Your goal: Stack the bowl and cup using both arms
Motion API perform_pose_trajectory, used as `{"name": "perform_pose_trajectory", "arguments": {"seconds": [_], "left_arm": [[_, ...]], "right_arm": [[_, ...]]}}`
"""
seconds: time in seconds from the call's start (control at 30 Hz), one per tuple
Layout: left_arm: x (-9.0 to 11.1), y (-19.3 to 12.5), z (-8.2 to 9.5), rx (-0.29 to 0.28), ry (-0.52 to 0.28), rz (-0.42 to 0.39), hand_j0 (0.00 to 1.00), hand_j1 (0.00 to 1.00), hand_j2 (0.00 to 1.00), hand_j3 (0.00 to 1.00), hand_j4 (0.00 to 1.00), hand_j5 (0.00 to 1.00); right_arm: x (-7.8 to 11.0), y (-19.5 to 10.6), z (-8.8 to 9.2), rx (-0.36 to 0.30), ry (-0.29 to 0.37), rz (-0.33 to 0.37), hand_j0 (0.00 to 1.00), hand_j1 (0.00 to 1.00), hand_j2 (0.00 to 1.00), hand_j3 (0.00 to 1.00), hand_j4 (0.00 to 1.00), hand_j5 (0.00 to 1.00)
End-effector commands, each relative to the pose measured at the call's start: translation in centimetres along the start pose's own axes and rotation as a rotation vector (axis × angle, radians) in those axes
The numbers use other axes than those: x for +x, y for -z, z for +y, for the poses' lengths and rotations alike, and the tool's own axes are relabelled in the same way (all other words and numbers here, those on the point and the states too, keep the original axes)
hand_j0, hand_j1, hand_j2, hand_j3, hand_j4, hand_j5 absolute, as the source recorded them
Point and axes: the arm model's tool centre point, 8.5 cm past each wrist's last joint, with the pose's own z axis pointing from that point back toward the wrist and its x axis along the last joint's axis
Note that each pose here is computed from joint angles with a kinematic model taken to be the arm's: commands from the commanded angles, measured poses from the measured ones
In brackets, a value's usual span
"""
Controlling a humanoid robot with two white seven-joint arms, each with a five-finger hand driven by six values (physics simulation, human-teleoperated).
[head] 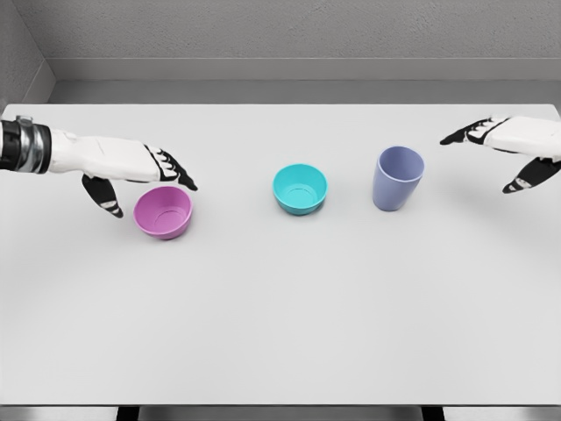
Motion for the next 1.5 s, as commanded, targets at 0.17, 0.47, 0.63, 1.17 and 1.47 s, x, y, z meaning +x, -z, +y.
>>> {"name": "perform_pose_trajectory", "arguments": {"seconds": [0.17, 0.47, 0.63, 1.17, 1.47], "left_arm": [[0.1, 0.7, -0.7, -0.010, -0.015, -0.010, 1.00, 1.00, 1.00, 1.00, 1.00, 1.00], [0.1, 1.9, -1.2, -0.024, -0.019, -0.016, 1.00, 1.00, 1.00, 1.00, 1.00, 1.00], [0.0, 2.1, -1.6, -0.030, -0.025, -0.016, 1.00, 1.00, 1.00, 1.00, 1.00, 1.00], [-0.3, 3.0, -2.3, -0.036, -0.052, -0.017, 1.00, 1.00, 1.00, 1.00, 1.00, 1.00], [-0.6, 3.5, -2.6, -0.041, -0.062, -0.011, 1.00, 1.00, 1.00, 1.00, 1.00, 1.00]], "right_arm": [[-0.3, -0.8, -0.2, 0.027, 0.017, 0.005, 1.00, 1.00, 1.00, 1.00, 1.00, 1.00], [-0.3, -0.5, -0.5, 0.023, 0.040, -0.008, 1.00, 1.00, 1.00, 1.00, 1.00, 1.00], [0.1, -0.2, -0.6, 0.060, 0.054, -0.030, 1.00, 1.00, 1.00, 1.00, 1.00, 1.00], [1.4, 2.4, -2.6, 0.002, 0.077, -0.067, 1.00, 1.00, 1.00, 1.00, 1.00, 1.00], [2.0, 3.2, -2.9, -0.025, 0.119, -0.103, 1.00, 1.00, 1.00, 1.00, 1.00, 1.00]]}}
